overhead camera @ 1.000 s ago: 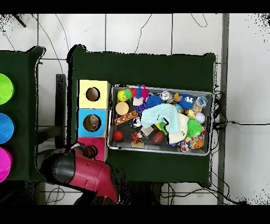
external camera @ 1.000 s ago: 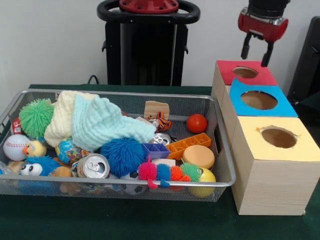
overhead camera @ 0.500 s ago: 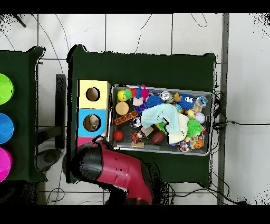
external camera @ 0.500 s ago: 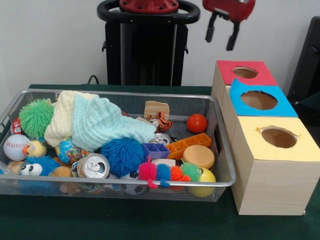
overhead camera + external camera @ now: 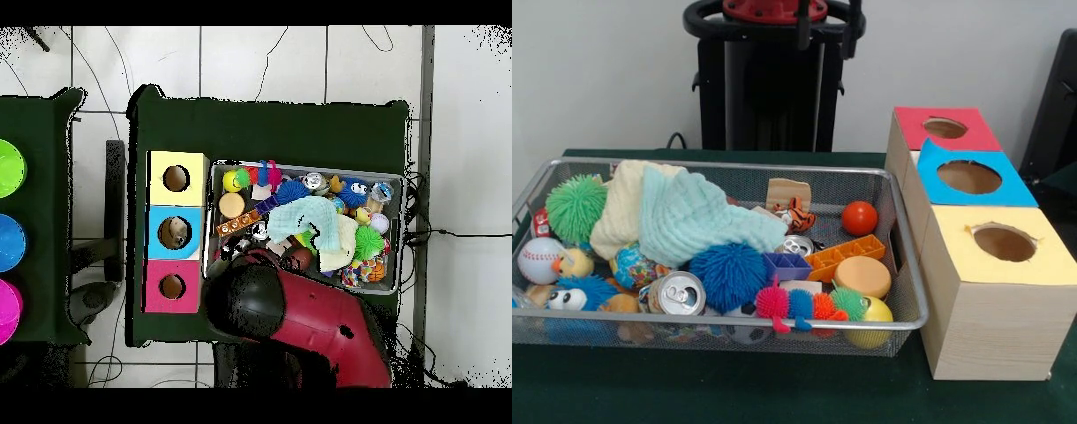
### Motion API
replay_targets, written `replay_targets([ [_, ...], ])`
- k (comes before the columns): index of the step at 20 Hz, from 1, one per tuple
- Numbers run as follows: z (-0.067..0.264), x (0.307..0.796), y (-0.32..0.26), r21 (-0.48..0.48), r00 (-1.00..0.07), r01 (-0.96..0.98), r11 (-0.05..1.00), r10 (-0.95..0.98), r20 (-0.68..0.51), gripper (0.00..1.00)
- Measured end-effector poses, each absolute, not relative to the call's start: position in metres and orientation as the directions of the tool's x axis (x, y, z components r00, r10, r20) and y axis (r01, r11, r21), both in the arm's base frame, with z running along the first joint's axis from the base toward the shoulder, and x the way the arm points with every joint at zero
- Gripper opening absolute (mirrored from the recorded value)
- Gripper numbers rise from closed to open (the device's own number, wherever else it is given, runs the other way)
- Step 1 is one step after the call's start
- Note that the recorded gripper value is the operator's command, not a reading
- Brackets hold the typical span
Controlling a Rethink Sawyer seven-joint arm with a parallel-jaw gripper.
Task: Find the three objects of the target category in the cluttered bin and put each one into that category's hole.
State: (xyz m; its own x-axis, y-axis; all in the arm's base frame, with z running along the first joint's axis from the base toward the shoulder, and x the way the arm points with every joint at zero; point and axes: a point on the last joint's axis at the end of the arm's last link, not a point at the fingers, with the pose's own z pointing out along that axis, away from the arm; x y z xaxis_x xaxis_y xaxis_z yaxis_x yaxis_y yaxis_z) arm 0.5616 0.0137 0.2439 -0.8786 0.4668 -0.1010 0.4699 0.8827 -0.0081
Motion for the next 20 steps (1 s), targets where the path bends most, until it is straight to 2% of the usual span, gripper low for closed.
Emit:
replay_targets([
  [5,0.272,0.567,-0.031,0.021,-0.923,0.355,0.935,0.354,-0.15,1.0],
  [8,0.276,0.56,-0.05,0.013,-0.936,0.309,0.951,0.306,-0.175,1.0],
  [14,0.268,0.538,-0.061,-0.038,-0.942,0.259,0.965,0.244,-0.232,1.0],
  [20,0.25,0.512,-0.038,-0.052,-0.951,0.198,0.979,0.179,-0.252,1.0],
])
